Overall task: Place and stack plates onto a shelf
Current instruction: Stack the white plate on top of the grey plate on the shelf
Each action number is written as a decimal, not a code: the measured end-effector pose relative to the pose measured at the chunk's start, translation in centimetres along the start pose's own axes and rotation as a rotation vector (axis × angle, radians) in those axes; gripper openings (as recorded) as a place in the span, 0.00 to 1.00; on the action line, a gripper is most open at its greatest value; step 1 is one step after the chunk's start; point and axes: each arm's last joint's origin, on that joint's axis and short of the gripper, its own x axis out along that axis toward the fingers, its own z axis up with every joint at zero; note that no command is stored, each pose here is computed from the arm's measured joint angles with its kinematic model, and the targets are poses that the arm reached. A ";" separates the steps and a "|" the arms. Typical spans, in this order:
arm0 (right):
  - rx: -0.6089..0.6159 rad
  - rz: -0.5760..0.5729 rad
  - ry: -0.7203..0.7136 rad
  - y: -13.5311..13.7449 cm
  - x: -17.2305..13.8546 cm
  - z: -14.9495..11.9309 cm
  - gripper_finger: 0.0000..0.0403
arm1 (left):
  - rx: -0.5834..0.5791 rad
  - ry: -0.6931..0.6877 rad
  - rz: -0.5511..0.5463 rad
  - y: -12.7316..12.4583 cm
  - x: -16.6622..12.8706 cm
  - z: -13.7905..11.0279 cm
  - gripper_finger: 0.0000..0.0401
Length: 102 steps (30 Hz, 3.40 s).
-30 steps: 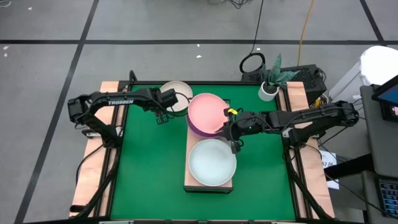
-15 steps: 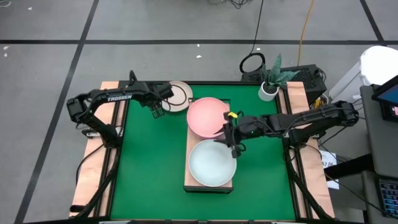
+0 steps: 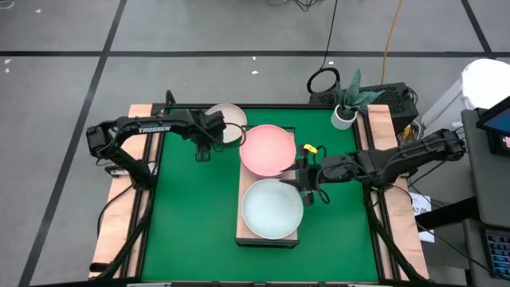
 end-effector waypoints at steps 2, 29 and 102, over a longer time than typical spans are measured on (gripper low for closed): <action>0.014 -0.044 0.022 0.3 -0.1 -0.3 0.29 | 0.013 -0.044 -0.032 -0.2 0.0 0.3 0.36; -0.124 -0.070 0.060 0.9 -0.8 -0.7 0.29 | 0.183 -0.164 0.174 -0.3 5.4 -1.3 0.50; 0.314 -0.054 0.066 3.6 -6.7 -0.6 0.29 | 0.910 -0.906 0.069 -22.0 -21.9 6.3 0.02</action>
